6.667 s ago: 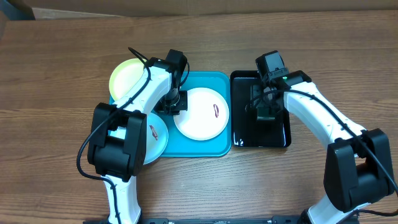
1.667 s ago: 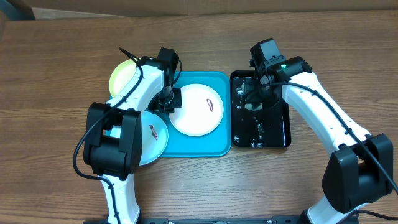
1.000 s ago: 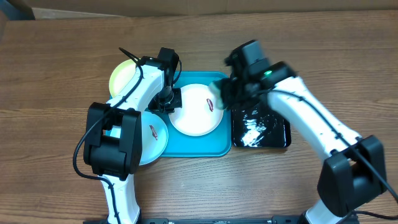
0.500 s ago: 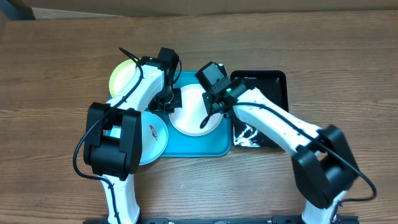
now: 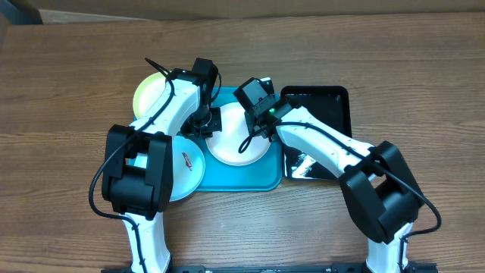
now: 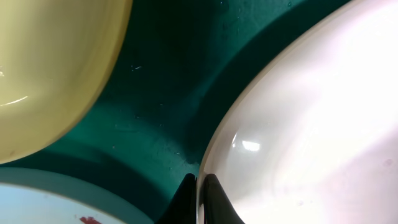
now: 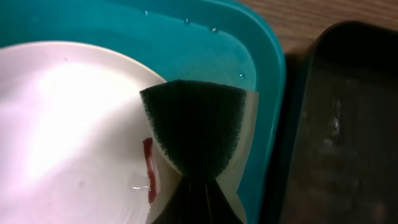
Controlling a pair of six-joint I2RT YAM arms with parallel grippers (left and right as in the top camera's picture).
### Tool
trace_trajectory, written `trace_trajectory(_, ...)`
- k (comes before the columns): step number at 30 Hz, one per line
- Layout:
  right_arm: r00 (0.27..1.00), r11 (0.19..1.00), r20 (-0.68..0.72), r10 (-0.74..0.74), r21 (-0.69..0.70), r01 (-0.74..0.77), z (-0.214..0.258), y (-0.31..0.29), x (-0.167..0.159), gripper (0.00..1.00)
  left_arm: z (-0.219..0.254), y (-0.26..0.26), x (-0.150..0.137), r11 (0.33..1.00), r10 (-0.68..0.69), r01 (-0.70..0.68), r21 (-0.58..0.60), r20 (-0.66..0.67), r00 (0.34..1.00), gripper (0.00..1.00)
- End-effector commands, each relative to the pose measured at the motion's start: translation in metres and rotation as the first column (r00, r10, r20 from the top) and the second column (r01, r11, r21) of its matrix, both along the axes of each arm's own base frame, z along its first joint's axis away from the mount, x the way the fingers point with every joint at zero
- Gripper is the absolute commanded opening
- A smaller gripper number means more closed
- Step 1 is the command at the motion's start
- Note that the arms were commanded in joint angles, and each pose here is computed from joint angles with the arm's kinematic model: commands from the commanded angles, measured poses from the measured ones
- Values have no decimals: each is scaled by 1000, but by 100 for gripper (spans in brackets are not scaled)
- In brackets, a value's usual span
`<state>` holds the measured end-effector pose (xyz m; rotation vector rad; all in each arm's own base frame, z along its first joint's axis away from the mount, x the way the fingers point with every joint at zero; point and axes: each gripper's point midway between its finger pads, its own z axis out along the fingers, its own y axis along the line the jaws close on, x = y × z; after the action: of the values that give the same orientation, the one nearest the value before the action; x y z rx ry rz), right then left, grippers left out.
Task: Clean dirty plates on tray and stack at the side
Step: 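Scrub the white plate's sauce with the sponge in the right gripper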
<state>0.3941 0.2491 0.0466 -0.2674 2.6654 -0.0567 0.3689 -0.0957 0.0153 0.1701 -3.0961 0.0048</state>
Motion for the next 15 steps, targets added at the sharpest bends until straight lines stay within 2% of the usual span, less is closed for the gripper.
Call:
trace_trajectory(1,999,1000,38,-14,20,14,8,11,7,4,-7,1,-5,1000,-10,11,1,-22,1000,4)
trace_trajectory(7,998,999,64,-19,30,17,11,13,13,4,-7,1,-5,1000,-7,7,2,-23,1000,4)
trace_trajectory(15,999,1000,32,-25,14,25,-2,12,9,4,-7,1,-5,1000,20,-20,4,-23,1000,4)
